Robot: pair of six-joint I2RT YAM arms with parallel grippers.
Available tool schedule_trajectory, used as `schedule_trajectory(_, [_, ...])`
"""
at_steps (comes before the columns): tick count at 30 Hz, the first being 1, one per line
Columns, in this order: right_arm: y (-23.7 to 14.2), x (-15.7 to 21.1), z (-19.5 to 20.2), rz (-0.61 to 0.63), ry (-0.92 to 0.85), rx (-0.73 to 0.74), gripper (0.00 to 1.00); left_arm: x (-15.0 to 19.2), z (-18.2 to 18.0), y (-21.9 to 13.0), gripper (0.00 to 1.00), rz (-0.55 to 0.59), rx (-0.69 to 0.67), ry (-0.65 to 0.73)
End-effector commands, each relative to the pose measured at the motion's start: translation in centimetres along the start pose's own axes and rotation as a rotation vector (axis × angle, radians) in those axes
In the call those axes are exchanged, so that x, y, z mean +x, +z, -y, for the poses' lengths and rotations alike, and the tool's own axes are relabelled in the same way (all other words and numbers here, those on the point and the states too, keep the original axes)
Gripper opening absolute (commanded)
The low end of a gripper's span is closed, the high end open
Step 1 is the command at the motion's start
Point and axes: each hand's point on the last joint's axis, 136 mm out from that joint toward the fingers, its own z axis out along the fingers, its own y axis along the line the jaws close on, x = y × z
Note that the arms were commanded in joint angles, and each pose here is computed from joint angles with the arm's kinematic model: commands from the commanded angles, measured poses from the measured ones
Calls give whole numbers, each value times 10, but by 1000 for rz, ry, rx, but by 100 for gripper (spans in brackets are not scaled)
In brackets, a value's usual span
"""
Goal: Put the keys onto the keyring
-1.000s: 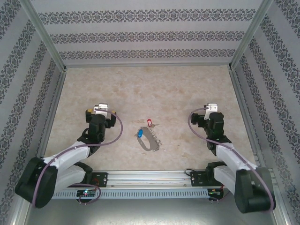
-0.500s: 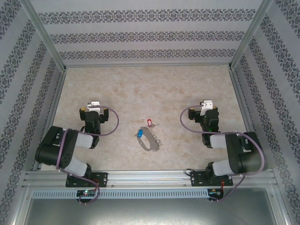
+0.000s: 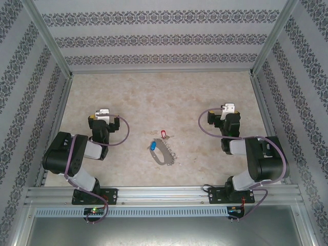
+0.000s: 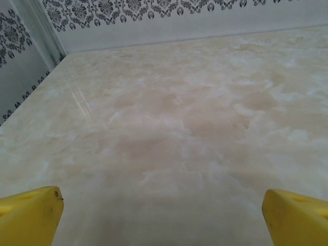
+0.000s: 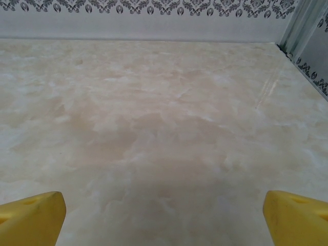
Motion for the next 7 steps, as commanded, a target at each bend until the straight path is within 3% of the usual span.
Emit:
schedule_trajectory(1, [2, -11, 0, 25, 24, -10, 98, -8, -5, 4, 100, 9, -13, -31])
schedule_trajectory(7, [2, -11, 0, 27, 24, -13, 98, -7, -5, 4, 100, 6, -14, -31])
